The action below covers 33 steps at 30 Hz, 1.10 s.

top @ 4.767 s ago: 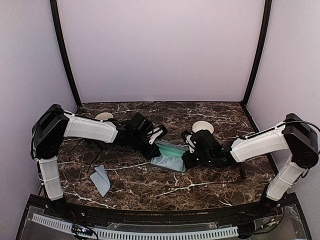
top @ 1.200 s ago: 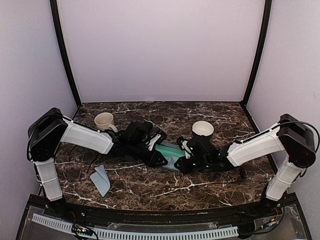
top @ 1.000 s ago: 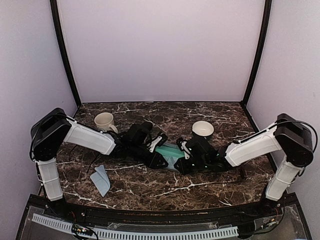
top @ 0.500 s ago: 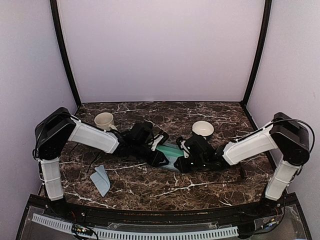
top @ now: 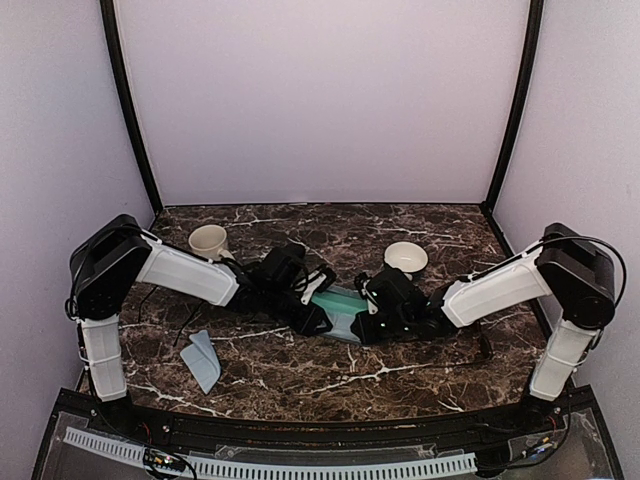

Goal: Organize the sunglasses
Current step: Smooth out the folded cleaning cloth near the sunglasses case.

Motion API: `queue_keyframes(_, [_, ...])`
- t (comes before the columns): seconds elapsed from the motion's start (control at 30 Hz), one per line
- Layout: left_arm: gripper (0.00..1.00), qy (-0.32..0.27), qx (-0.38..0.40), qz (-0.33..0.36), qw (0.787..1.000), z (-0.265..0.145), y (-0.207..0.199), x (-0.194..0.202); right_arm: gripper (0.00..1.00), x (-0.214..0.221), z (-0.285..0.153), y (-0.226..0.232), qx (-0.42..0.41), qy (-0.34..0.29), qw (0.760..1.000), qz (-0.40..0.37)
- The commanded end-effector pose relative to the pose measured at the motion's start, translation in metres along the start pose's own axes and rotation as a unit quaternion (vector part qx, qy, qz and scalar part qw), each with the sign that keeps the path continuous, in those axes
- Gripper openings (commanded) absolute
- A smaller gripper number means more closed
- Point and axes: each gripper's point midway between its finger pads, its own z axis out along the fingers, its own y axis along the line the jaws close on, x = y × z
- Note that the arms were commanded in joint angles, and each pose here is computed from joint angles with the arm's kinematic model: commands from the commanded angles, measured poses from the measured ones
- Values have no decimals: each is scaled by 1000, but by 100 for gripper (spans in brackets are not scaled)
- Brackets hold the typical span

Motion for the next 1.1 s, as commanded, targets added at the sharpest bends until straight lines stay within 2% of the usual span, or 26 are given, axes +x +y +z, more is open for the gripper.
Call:
queue_keyframes(0.0, [35, 4, -33, 21, 999, -10, 7, -6, 17, -3, -1, -9, 20, -1, 1000, 11])
queue_keyframes(0.17, [35, 6, -46, 30, 998, -14, 10, -8, 17, -3, -3, -9, 20, -1, 1000, 9])
queue_keyframes(0.5, [37, -47, -2, 44, 998, -44, -18, -41, 19, -18, -20, 9, -23, -21, 999, -9])
queue_keyframes(0.73, [37, -62, 4, 44, 997, -60, -25, -45, 22, -23, -32, 21, -57, -34, 998, -19])
queue_keyframes(1.07, [37, -77, -73, 36, 994, -98, -1, -31, 30, -27, -57, 28, -82, -47, 995, -42])
